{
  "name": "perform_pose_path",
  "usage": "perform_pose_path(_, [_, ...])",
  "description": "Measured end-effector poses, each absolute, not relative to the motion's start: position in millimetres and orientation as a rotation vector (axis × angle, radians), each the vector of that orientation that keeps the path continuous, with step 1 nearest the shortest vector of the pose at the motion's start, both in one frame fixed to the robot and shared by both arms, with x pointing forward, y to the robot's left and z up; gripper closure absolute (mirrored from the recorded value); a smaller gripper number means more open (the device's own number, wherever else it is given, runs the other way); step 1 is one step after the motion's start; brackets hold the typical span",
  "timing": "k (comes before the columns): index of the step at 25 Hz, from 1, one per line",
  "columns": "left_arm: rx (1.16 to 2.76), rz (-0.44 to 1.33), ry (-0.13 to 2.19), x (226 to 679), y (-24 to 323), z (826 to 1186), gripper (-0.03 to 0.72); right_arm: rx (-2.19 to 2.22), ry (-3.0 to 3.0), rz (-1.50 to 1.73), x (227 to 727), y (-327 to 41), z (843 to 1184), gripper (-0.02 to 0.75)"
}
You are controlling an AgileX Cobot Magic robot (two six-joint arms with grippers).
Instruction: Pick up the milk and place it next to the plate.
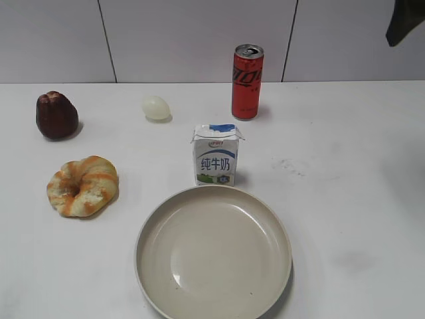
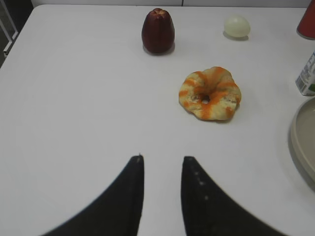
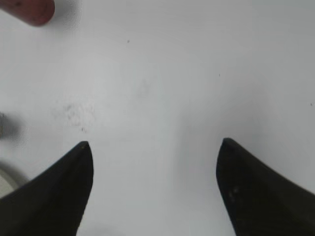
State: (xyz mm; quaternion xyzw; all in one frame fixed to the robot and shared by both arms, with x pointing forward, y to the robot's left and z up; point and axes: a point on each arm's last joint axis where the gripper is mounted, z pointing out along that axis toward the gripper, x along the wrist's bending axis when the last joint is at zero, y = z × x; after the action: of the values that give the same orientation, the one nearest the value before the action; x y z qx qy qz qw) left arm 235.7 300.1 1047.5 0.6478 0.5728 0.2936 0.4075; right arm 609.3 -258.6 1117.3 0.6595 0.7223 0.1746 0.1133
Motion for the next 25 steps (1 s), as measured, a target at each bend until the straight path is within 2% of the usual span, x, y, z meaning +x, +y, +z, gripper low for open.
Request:
perform_pose_path(9, [1.633, 0.74, 1.444, 235.7, 300.1, 1047.5, 0.481, 1.965, 2.237, 0.368, 493.9, -269.3, 1081.8, 0.148])
perform_pose_path(16, [1.633, 0.74, 1.444, 235.7, 300.1, 1047.5, 0.481, 1.904, 2.164, 0.474, 415.5, -276.9, 1048.2, 0.148])
perform_pose_path(25, [1.633, 0.74, 1.444, 235.7, 300.1, 1047.5, 0.481, 1.795, 2.107, 0.599, 345.6, -282.5, 1016.7, 0.148])
